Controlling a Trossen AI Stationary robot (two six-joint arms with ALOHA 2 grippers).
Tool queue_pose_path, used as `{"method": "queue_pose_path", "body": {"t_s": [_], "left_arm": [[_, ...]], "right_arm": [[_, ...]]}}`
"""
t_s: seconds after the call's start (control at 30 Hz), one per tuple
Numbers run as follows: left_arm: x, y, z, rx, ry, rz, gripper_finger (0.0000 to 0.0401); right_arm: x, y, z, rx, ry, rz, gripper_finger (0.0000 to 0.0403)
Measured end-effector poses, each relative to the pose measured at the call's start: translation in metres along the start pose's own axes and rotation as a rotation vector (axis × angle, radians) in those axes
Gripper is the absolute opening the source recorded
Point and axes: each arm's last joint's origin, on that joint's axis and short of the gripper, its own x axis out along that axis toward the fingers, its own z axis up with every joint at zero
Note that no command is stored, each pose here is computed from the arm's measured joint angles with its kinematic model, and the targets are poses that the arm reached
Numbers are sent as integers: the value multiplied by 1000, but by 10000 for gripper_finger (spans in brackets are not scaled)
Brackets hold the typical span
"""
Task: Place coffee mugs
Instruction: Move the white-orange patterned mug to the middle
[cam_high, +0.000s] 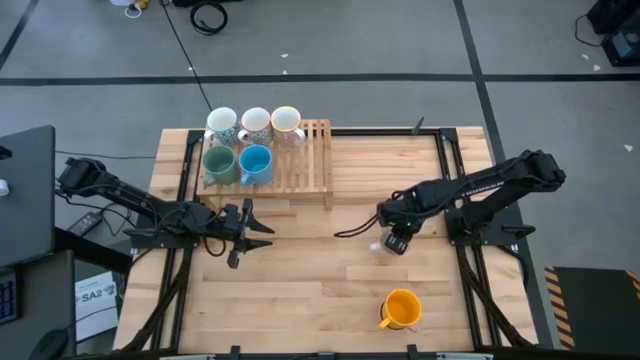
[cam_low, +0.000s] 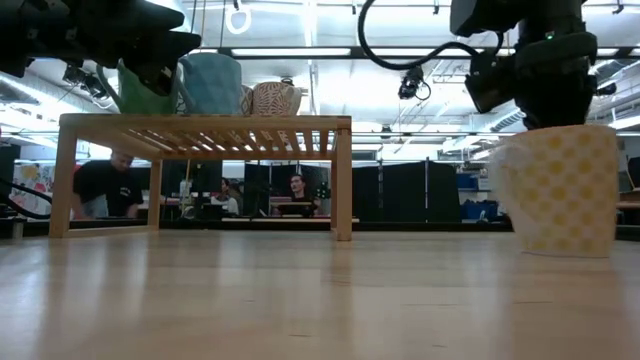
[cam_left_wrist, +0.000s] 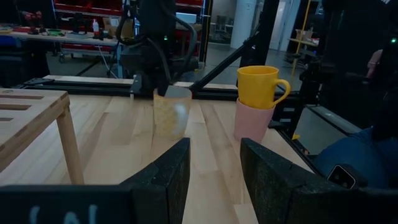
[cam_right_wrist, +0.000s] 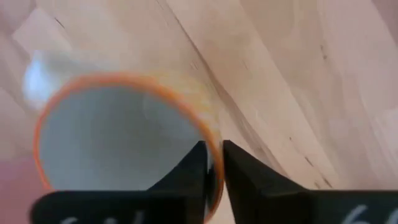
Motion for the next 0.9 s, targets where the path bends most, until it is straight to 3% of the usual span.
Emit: {"method": "queue_pose_path", "body": {"t_s": [0.1,0.27,0.4,0.57,0.77,0.9], "left_arm": [[0,0,0,0,0,0,148],[0,0,0,0,0,0,148],[0,0,0,0,0,0,148],[0,0,0,0,1,0,148],[0,0,0,0,0,0,148],[0,0,0,0,0,0,148]], "right_arm": [[0,-2,4,-33,-19,11,27],[-6,-6,16,-121,-75,15,26],[-17,-9,27,-258,-119,26,27],[-34,-12,41,-513,-201,-19,36],[-51,-17,53,-919,-271,-153,36],[-53,-21,55,-1192,-243,-201,37]]}}
